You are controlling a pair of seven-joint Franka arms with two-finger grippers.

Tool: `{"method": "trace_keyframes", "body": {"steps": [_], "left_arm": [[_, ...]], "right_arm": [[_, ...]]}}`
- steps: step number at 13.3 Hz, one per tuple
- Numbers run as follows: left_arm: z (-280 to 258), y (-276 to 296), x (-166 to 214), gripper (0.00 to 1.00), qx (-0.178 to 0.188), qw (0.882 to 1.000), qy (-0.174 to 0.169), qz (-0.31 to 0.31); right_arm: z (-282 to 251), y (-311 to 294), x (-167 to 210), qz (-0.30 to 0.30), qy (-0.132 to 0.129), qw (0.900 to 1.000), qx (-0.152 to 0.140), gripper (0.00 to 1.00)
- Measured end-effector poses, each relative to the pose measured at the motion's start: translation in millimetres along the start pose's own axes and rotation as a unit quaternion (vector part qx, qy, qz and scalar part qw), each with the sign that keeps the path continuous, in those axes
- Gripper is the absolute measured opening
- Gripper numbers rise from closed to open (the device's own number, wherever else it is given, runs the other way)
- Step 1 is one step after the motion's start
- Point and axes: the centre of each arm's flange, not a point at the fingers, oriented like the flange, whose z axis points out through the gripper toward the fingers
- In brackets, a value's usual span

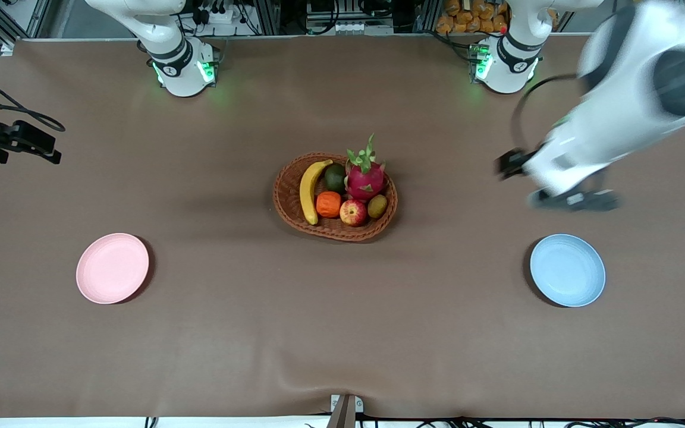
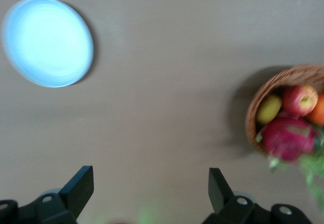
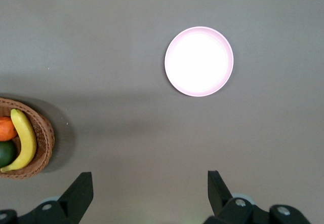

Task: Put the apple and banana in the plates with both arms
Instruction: 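Reach both grippers toward the fruit basket, then lower the left gripper onto the red apple while the right gripper approaches the banana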

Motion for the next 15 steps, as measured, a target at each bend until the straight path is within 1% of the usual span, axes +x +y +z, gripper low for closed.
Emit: {"method": "trace_keyframes", "body": {"steps": [2, 4, 6, 9, 12, 15], "left_arm": [[43, 64, 11, 1.0, -0.002, 1.0, 0.002, -0.011], [78, 124, 9, 1.0, 0.002, 1.0, -0.006, -0.023], [110, 171, 7, 1.0, 0.001, 0.999, -0.005, -0.033], [165, 220, 7, 1.0, -0.01, 0.998, 0.004, -0.055], [223, 261, -2, 1.0, -0.014, 0.997, 0.004, -0.08], [257, 279, -11, 1.0, -0.005, 0.997, -0.007, -0.076]], "right_arm": [[9, -13, 0, -0.012, -0.011, 1.0, -0.001, 1.0], [22, -30, -1, -0.027, -0.025, 0.999, -0.002, 1.0], [34, -47, -3, -0.041, -0.037, 0.998, -0.004, 1.0], [46, -79, -8, -0.04, -0.048, 0.998, -0.008, 1.0], [56, -134, -17, -0.013, -0.043, 0.999, -0.015, 1.0], [85, -184, -27, 0.01, -0.038, 0.999, -0.02, 1.0]]}}
